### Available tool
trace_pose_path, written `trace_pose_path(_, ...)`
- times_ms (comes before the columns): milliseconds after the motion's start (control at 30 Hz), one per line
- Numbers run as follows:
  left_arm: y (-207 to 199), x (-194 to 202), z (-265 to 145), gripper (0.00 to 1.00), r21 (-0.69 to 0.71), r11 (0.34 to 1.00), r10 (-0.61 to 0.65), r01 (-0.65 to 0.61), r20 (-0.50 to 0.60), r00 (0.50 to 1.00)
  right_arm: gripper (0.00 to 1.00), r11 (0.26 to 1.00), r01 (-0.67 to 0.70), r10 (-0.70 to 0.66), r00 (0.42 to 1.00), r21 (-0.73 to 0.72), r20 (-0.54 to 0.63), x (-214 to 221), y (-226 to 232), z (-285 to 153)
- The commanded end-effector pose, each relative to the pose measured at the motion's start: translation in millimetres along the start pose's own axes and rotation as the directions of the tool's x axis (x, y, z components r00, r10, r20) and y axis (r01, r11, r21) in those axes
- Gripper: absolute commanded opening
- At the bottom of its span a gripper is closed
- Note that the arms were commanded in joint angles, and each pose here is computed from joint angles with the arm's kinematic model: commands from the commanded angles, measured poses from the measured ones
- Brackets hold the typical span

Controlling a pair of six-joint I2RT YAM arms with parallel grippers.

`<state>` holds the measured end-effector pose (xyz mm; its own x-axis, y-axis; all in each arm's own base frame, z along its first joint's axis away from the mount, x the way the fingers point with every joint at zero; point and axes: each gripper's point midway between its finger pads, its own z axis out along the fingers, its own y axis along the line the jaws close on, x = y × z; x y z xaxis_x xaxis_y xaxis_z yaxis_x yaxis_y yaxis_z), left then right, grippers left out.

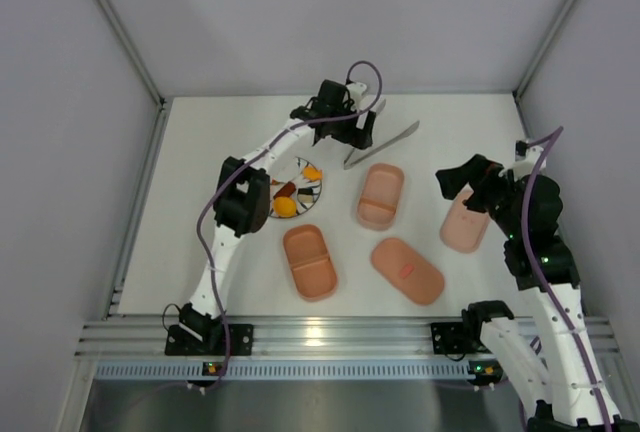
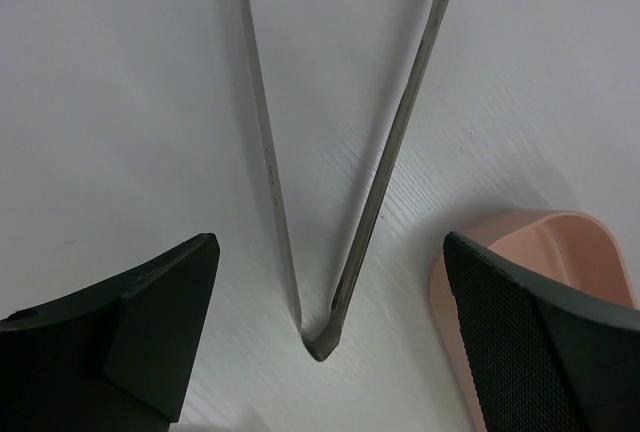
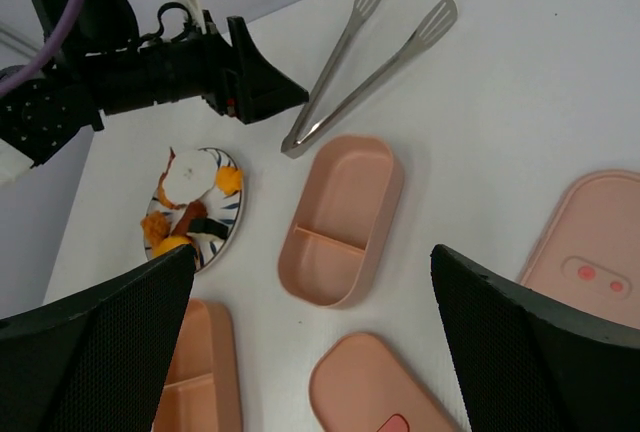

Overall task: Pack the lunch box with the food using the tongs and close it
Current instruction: Pick up the clamp at the center of the board.

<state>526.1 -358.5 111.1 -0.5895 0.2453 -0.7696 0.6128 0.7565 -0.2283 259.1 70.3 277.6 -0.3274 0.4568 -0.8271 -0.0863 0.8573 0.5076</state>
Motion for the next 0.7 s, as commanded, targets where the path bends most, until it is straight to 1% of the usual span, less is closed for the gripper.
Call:
trace_pose_path(0,-14,1,20,0.99,-0.009,0.994,0.107,-0.107,0.014,0.994,1.00,0.999,0.014,-0.015,1.000,0.035,0.002,2,-9,-4)
trace_pose_path(33,-12,5,23,0.99,-0.017,0.991,0.132,-0.132,0.001,0.991,0.99,0.999,0.014,-0.014,1.000,0.037,0.001,3,-10,-4)
trace_pose_path(133,-16,14,32,0.99,-0.022,0.988,0.154,-0.154,-0.015,0.988,0.99,0.999,0.015,-0.015,1.000,0.043,0.001,5,-12,-5)
trace_pose_path(400,0,22,44,0.99,-0.093,0.981,0.168,-0.171,-0.036,0.985,1.00,0.998,0.026,-0.026,1.000,0.057,-0.008,9,-17,-5)
trace_pose_path(667,5,39,57,0.99,-0.101,0.979,0.173,-0.179,-0.065,0.983,1.00,0.998,0.023,-0.022,1.000,0.061,-0.018,14,-19,-3)
